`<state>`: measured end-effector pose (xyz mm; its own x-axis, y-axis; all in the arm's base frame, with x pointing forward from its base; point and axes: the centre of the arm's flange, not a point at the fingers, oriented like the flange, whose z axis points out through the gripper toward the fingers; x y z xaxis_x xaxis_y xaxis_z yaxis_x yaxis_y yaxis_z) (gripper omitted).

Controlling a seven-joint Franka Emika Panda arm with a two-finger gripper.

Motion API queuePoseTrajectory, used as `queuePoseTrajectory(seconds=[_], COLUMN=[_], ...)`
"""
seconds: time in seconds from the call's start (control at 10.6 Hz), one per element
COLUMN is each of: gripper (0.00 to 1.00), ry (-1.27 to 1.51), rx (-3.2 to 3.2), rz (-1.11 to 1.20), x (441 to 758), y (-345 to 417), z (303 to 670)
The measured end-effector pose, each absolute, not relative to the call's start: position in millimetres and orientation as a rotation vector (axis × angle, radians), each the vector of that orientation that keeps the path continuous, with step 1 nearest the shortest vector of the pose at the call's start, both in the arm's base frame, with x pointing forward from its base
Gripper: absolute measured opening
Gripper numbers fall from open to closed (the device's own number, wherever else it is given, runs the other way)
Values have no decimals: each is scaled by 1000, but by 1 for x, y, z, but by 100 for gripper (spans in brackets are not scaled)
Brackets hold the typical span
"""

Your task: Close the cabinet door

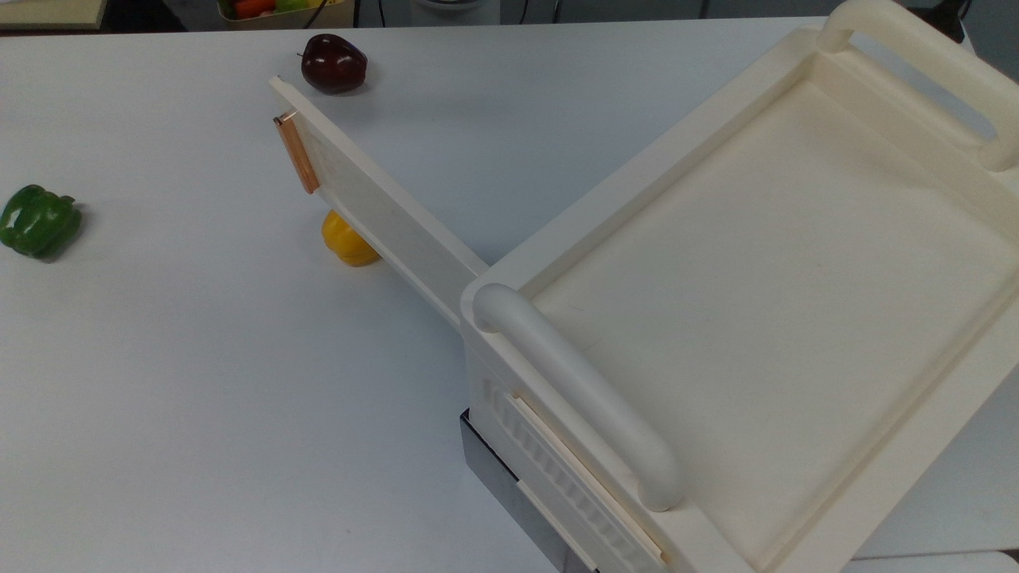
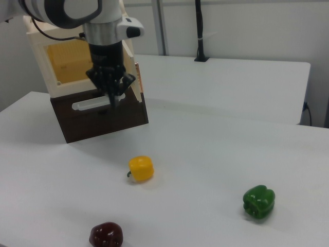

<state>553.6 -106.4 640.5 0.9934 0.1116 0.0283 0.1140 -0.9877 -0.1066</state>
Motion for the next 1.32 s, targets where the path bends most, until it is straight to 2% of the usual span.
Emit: queuePoseTrajectory(seconds=[0.38,0.66,0.95,1.32], gripper=[1,1,1,1], ry=[-69,130,287,348], rx=[-3019,-2990,-2923,-2854], rz=[-359,-607,-725,-732], x=[587,615,633,644], y=[-134,-150,-154,-141], z=[639,635,627,618])
